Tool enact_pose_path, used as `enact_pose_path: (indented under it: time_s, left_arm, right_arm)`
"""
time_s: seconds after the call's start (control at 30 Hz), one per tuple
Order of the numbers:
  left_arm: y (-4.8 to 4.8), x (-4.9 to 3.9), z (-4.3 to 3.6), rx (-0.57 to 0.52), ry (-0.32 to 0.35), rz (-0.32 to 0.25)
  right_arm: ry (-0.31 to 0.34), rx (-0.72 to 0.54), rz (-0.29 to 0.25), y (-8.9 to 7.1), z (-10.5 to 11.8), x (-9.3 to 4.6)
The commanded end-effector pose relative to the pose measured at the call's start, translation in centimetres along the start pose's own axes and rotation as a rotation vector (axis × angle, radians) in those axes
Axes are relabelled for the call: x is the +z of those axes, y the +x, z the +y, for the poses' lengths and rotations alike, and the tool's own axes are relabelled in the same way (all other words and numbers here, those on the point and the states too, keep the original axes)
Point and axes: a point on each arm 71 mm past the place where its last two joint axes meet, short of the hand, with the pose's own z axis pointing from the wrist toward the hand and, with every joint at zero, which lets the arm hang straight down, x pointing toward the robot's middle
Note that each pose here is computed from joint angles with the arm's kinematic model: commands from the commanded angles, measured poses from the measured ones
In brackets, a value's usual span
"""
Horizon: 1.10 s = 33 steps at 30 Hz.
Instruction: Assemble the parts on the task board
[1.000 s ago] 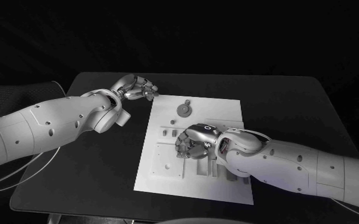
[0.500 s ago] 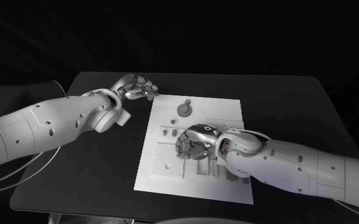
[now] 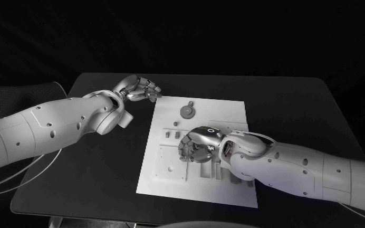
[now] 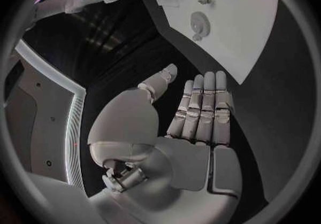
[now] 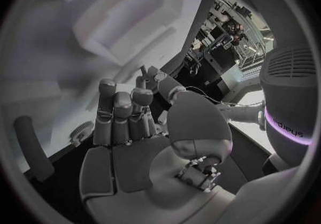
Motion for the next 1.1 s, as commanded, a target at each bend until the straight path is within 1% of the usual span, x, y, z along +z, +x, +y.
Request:
enact_pose_path:
  time_s: [0.03,0.7,0.83,1.0,1.1]
  left_arm:
    - [0.09,0.03,-0.2,0.003,0.011,0.001]
    - [0.12,0.04,-0.19,0.002,0.009,0.004]
    - [0.07,0.01,-0.16,0.002,0.007,0.003]
    - [0.07,0.0,-0.14,0.002,0.005,0.005]
    - [0.08,0.0,-0.12,0.001,0.003,0.007]
  right_arm:
    - [-0.01,-0.005,0.041,0.59,0.24,-0.03]
    - [-0.013,0.001,0.048,0.69,0.52,0.16]
    - [-0.004,-0.002,0.043,0.64,0.29,0.1]
    - [0.003,0.007,0.015,0.42,0.13,0.07]
    - [0.003,0.012,0.01,0.39,0.12,0.07]
